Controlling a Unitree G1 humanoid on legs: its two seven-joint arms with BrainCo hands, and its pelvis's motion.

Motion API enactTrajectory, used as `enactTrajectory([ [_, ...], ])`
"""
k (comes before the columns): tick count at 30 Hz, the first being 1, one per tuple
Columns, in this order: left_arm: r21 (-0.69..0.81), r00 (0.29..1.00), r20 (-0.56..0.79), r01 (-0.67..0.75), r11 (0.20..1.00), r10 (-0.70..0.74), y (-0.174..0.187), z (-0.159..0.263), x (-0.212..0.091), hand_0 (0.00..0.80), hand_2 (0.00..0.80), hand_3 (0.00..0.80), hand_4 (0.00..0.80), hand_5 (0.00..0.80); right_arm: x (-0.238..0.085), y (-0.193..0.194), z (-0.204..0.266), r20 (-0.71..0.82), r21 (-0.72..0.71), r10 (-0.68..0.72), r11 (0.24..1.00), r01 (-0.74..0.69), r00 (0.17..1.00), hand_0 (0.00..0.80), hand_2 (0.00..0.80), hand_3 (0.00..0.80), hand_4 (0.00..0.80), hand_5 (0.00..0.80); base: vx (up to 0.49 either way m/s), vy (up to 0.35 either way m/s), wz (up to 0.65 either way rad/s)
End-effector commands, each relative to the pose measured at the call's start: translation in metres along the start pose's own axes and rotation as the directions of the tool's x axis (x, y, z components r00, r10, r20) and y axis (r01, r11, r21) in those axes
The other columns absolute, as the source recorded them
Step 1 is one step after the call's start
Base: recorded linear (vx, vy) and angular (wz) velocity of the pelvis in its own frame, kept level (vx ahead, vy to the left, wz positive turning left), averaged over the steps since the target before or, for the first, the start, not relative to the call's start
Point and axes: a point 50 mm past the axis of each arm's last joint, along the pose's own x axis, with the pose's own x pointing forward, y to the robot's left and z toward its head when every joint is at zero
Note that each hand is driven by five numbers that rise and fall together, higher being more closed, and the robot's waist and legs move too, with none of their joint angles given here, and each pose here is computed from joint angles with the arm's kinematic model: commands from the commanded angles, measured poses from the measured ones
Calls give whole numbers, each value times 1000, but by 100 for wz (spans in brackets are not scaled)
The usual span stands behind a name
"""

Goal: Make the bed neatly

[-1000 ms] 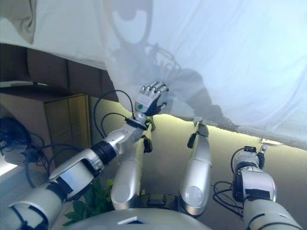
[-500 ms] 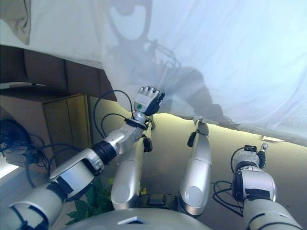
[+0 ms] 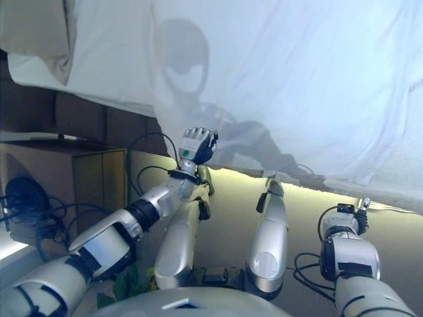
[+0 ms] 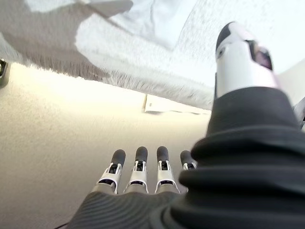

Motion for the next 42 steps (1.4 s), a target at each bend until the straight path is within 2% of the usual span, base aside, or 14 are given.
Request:
enactTrajectory([
  [1, -48, 997, -27, -72, 996, 71, 6, -1, 5, 800, 800, 800, 800, 800, 8, -20, 20, 93, -7, -46, 999, 46, 995, 0, 0, 0, 0, 0, 42, -3, 9],
  [9, 17, 994, -111, -2, 1000, 4, -4, -32, -12, 800, 800, 800, 800, 800, 7, -20, 21, 106, 1, -95, 995, 95, 990, 0, 0, 0, 0, 0, 52, 32, 7],
  [14, -3, 986, -165, 4, 1000, -4, -4, -47, -18, 800, 800, 800, 800, 800, 7, -17, 28, 126, -10, -116, 993, 118, 985, 0, 0, 0, 0, 0, 50, 39, 1],
  [15, -7, 987, -162, -5, 1000, 4, -2, -48, -17, 552, 552, 552, 552, 552, 7, -16, 28, 126, -12, -120, 992, 123, 985, 0, 0, 0, 0, 0, 0, 0, 0],
  [16, -12, 988, -153, -14, 1000, 12, 0, -48, -15, 72, 72, 72, 72, 72, 6, -14, 29, 125, -14, -123, 992, 126, 985, 0, 0, 0, 0, 0, 0, 0, 0],
  [17, -23, 990, -142, -23, 999, 19, 2, -46, -13, 0, 0, 0, 0, 0, 6, -12, 29, 122, -13, -123, 992, 126, 985, 0, 0, 0, 0, 0, 0, 0, 0],
  [27, -21, 993, 41, -110, 994, 110, 18, -14, 10, 0, 0, 0, 0, 0, 1, -10, 5, 38, 42, -131, 991, 129, 991, 0, 0, 0, 0, 0, -99, -93, 0],
  [34, 39, 990, 66, -126, 991, 123, 18, -2, 15, 0, 0, 0, 0, 0, -1, -2, 6, 33, 70, -132, 989, 129, 991, 0, 0, 0, 0, 0, -77, -14, -1],
  [42, 126, 965, 44, -261, 957, 258, 34, -1, 28, 0, 0, 0, 0, 0, -2, 5, 11, 45, 96, -116, 989, 111, 992, 0, 0, 0, 0, 0, -27, 11, -3],
])
